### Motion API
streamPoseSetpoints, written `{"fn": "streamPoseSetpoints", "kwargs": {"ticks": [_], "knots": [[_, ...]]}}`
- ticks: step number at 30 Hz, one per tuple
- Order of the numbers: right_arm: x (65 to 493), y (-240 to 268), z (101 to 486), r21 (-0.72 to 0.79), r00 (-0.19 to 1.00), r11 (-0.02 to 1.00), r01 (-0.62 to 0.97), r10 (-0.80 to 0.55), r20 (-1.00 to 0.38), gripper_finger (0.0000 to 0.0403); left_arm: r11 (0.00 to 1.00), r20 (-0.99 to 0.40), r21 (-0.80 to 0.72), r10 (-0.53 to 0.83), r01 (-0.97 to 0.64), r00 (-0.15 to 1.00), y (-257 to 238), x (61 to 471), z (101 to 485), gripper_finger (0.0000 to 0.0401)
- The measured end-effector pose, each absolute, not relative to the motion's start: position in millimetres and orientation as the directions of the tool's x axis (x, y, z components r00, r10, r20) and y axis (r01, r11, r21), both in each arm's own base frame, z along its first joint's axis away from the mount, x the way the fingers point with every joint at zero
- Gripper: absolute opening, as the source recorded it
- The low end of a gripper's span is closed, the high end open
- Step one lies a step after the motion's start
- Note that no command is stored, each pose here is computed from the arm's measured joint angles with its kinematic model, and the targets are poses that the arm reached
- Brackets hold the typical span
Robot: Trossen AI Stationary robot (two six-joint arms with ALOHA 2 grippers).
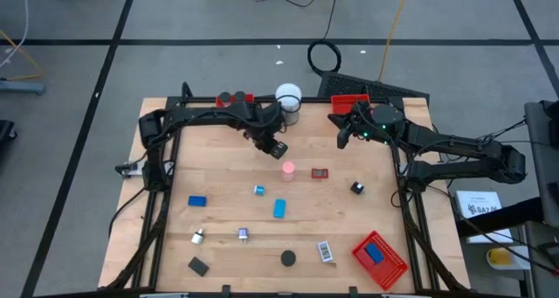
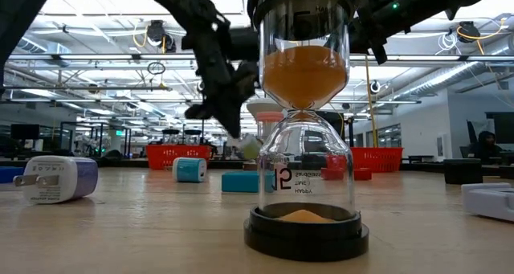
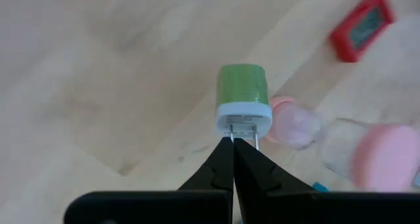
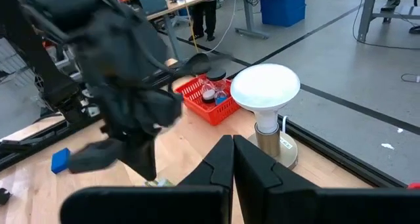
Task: Pick & Place Office items
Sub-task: Put the green charger adapter into the top right red bin
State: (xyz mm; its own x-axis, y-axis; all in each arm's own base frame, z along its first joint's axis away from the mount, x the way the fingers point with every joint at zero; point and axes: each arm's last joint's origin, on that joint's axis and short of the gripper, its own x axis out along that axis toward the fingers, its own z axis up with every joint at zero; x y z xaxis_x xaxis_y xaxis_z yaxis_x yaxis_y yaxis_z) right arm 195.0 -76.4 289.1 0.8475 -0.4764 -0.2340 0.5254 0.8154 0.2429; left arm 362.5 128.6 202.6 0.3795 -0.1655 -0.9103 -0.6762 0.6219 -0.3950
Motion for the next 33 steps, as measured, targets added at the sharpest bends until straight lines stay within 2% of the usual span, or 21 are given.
{"fn": "streamPoseSetpoints", "kwargs": {"ticks": [5, 9, 12, 15, 21, 33], "knots": [[195, -76, 289, 0.229, 0.848, 0.821, 0.523, -0.475, -0.236, 0.0000, 0.540, -0.929, -0.369, -0.247, -0.756, 0.276, 137, 354, 184, 0.0001], [195, -76, 289, 0.229, 0.848, 0.821, 0.523, -0.474, -0.238, 0.0000, 0.502, -0.935, -0.342, -0.267, -0.794, 0.233, 141, 344, 189, 0.0001], [195, -76, 289, 0.229, 0.848, 0.821, 0.523, -0.473, -0.238, 0.0000, 0.481, -0.934, -0.304, -0.321, -0.822, 0.157, 139, 334, 190, 0.0001], [195, -76, 289, 0.230, 0.849, 0.822, 0.520, -0.471, -0.238, 0.0000, 0.511, -0.929, -0.249, -0.365, -0.823, 0.054, 135, 323, 190, 0.0001], [195, -76, 289, 0.235, 0.861, 0.834, 0.500, -0.449, -0.238, 0.0000, 0.552, -0.927, -0.164, -0.369, -0.817, -0.063, 132, 313, 191, 0.0001], [195, -76, 289, 0.221, 0.861, 0.838, 0.499, -0.449, -0.239, 0.0000, 0.564, -0.929, -0.200, -0.369, -0.801, -0.028, 131, 316, 191, 0.0009]]}}
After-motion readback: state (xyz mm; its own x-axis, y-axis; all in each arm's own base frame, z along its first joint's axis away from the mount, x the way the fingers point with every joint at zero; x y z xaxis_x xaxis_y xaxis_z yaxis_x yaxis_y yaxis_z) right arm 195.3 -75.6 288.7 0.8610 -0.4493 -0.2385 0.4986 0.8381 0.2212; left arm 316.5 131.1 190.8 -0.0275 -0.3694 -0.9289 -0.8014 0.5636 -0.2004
